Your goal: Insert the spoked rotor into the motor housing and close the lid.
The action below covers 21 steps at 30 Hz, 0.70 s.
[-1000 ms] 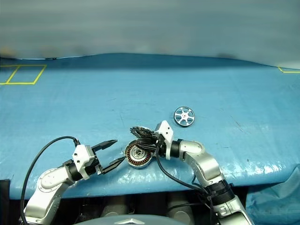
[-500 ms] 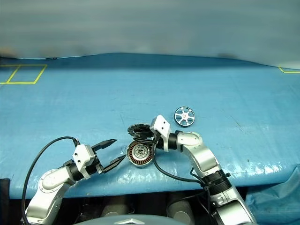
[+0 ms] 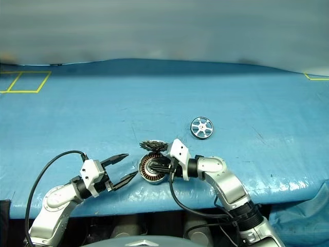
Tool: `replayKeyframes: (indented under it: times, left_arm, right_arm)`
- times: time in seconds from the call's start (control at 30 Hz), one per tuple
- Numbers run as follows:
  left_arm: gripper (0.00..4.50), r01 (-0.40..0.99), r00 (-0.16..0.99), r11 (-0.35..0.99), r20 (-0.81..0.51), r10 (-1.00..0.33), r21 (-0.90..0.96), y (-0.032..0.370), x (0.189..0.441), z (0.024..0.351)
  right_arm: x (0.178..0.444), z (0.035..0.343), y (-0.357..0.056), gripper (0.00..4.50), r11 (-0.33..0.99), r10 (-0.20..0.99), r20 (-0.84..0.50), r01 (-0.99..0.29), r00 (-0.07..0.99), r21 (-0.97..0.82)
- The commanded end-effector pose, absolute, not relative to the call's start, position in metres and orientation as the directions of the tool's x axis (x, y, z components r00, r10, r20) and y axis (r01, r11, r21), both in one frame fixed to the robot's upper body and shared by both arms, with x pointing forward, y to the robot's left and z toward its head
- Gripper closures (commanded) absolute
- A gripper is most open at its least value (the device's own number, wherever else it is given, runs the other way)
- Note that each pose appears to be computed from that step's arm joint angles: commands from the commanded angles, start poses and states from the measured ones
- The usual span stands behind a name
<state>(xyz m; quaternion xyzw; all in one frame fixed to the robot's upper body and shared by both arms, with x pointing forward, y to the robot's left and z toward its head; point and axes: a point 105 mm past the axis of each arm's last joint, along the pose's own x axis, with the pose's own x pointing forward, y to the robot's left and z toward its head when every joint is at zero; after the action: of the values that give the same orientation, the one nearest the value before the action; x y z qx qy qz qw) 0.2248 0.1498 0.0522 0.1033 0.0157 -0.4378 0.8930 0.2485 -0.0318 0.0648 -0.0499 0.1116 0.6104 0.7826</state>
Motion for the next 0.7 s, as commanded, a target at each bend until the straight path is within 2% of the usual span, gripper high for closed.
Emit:
replayKeyframes:
  times: [0.03, 0.7]
  left_arm:
    - [0.81, 0.789, 0.609, 0.585, -0.102, -0.787, 0.189, 0.1495, 0.2246, 0.0559]
    - [0.81, 0.78, 0.618, 0.592, -0.102, -0.779, 0.202, 0.1524, 0.2252, 0.0549]
  right_arm:
    - [0.2501, 0.0705, -0.0294, 3.84, 0.25, 0.948, -0.212, -0.968, 0.239, 0.03]
    - [0.2524, 0.0622, -0.0322, 3.84, 0.26, 0.941, -0.231, -0.965, 0.248, 0.026]
